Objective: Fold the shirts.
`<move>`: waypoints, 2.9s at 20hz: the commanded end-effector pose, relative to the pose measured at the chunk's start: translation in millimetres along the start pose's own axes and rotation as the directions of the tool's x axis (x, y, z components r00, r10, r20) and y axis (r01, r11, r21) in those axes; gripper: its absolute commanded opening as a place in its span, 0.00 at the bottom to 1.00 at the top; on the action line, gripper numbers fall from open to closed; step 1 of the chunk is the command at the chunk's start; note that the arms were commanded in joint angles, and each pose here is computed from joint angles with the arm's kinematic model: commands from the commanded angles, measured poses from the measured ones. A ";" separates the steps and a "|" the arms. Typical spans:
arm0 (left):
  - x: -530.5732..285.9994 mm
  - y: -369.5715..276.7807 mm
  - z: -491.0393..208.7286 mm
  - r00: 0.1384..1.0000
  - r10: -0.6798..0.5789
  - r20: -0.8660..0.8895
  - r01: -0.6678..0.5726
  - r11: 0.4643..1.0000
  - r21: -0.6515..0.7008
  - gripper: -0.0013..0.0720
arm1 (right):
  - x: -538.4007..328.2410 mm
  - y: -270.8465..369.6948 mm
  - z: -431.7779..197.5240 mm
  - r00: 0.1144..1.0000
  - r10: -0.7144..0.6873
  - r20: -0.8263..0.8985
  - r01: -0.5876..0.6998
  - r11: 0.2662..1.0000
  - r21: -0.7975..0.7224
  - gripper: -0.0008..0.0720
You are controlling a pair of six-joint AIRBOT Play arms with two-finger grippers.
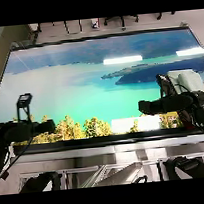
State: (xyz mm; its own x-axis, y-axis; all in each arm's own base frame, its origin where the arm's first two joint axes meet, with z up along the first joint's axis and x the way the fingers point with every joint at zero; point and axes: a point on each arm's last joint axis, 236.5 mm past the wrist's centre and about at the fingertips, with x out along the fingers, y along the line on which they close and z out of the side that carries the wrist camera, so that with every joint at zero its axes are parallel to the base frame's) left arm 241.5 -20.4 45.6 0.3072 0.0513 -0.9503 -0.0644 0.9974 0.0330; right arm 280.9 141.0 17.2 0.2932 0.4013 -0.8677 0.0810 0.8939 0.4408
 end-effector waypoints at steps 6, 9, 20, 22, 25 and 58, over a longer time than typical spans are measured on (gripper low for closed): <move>64.9 183.3 -50.1 0.905 0.388 -0.176 -0.420 0.881 -0.216 0.98 | 0.0 0.3 0.0 1.000 0.001 0.001 -0.001 1.000 -0.001 0.03; 93.0 227.2 -61.8 0.878 0.418 -0.233 -0.468 0.850 -0.242 0.98 | 0.3 0.2 -0.1 1.000 0.000 0.000 0.000 1.000 0.000 0.03; 148.0 314.9 -72.8 0.815 0.381 -0.435 -0.528 0.797 -0.292 0.09 | 0.5 0.1 -0.1 1.000 0.000 -0.001 0.000 1.000 0.000 0.03; 151.4 312.8 -83.6 0.783 0.344 -0.518 -0.534 0.798 -0.278 0.03 | 0.5 0.2 -0.1 1.000 0.000 0.000 0.000 1.000 0.000 0.03; 143.9 290.7 -66.6 0.793 0.301 -0.530 -0.504 0.812 -0.293 0.03 | 0.5 0.1 0.0 1.000 0.000 0.000 0.000 1.000 0.000 0.03; -35.7 -116.0 106.8 0.897 -0.442 -0.021 0.442 0.897 0.024 0.97 | 2.2 3.0 11.4 0.999 0.013 0.044 -0.014 1.000 0.005 0.03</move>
State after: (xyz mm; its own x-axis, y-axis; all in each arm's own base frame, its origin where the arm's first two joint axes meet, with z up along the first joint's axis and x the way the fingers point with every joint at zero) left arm 341.7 -175.5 83.1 0.2185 -0.4032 -0.8887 0.1662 0.9127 -0.3732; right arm 288.0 141.4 18.4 0.3193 0.4016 -0.8584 0.0805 0.8910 0.4468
